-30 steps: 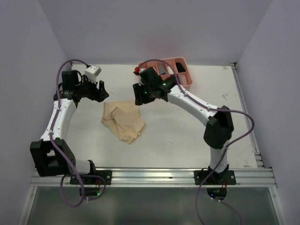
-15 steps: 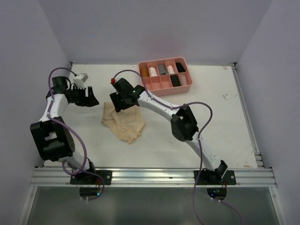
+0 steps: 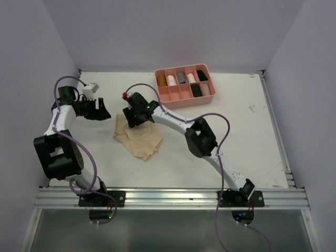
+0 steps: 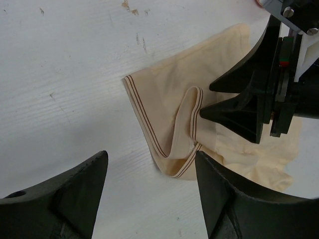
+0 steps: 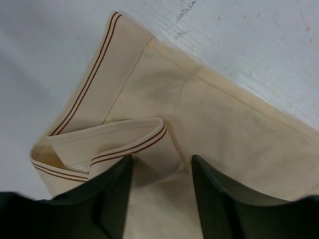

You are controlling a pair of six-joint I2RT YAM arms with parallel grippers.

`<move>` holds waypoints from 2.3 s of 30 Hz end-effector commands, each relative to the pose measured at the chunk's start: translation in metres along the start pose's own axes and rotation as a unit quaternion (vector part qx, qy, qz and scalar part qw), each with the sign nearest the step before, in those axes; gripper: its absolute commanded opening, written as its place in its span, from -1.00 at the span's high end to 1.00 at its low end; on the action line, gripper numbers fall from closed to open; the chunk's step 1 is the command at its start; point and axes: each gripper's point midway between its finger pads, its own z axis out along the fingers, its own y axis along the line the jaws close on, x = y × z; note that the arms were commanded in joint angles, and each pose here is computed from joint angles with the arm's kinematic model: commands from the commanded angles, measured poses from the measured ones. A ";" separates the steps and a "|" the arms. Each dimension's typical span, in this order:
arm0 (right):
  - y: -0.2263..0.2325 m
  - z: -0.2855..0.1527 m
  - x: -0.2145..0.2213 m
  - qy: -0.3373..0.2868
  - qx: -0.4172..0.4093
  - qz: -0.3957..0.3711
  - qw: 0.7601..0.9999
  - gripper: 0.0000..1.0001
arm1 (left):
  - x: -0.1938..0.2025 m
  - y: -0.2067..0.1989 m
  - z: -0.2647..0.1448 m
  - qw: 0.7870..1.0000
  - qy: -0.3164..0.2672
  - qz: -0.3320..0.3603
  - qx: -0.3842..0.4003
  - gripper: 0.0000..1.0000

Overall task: Roll the underwear
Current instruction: Move the underwear to the center of the board

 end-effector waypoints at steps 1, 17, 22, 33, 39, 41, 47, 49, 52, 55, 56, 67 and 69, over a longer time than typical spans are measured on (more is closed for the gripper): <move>0.007 0.004 -0.006 -0.011 -0.020 -0.015 1.000 0.08 | 0.000 -0.001 -0.002 1.000 -0.003 -0.004 0.012 -0.48; 0.041 -0.167 -0.075 -0.139 -0.079 -0.054 0.986 1.00 | -0.020 0.012 0.023 0.997 -0.001 0.081 0.001 -0.41; 0.033 -0.189 -0.047 -0.124 -0.079 -0.058 0.987 1.00 | -0.029 0.009 0.054 0.995 0.003 0.102 -0.015 -0.27; 0.000 -0.230 0.036 -0.060 -0.049 -0.079 0.994 1.00 | -0.042 -0.011 0.071 0.980 -0.056 0.184 0.050 -0.28; -0.024 -0.234 0.078 -0.017 -0.019 -0.103 0.994 1.00 | 0.002 -0.066 0.041 0.881 -0.057 0.427 0.196 -0.36; -0.030 -0.238 0.088 -0.010 -0.016 -0.115 0.993 0.96 | 0.011 -0.067 0.037 0.811 -0.065 0.544 0.205 -0.36; -0.038 -0.247 0.107 0.005 -0.029 -0.185 0.982 0.87 | 0.051 -0.075 0.032 0.626 -0.066 0.738 0.244 -0.30; -0.044 -0.248 0.117 0.025 -0.027 -0.195 0.980 0.84 | 0.065 -0.080 0.033 0.587 -0.070 0.766 0.253 -0.23; -0.050 -0.248 0.123 0.031 -0.023 -0.197 0.980 0.69 | 0.085 -0.093 0.035 0.504 -0.092 0.818 0.262 -0.17; -0.054 -0.250 0.125 0.033 -0.016 -0.174 0.984 0.29 | 0.106 -0.103 0.044 0.438 -0.097 0.852 0.271 -0.11; -0.055 -0.251 0.125 0.033 -0.014 -0.163 0.986 0.20 | 0.109 -0.106 0.046 0.428 -0.101 0.856 0.270 -0.10; -0.070 -0.270 0.143 0.030 0.012 -0.105 0.994 0.10 | 0.120 -0.128 0.072 0.334 -0.119 0.901 0.248 0.06; -0.066 -0.269 0.148 0.042 0.000 -0.104 0.994 0.16 | 0.116 -0.124 0.073 0.337 -0.110 0.902 0.245 0.13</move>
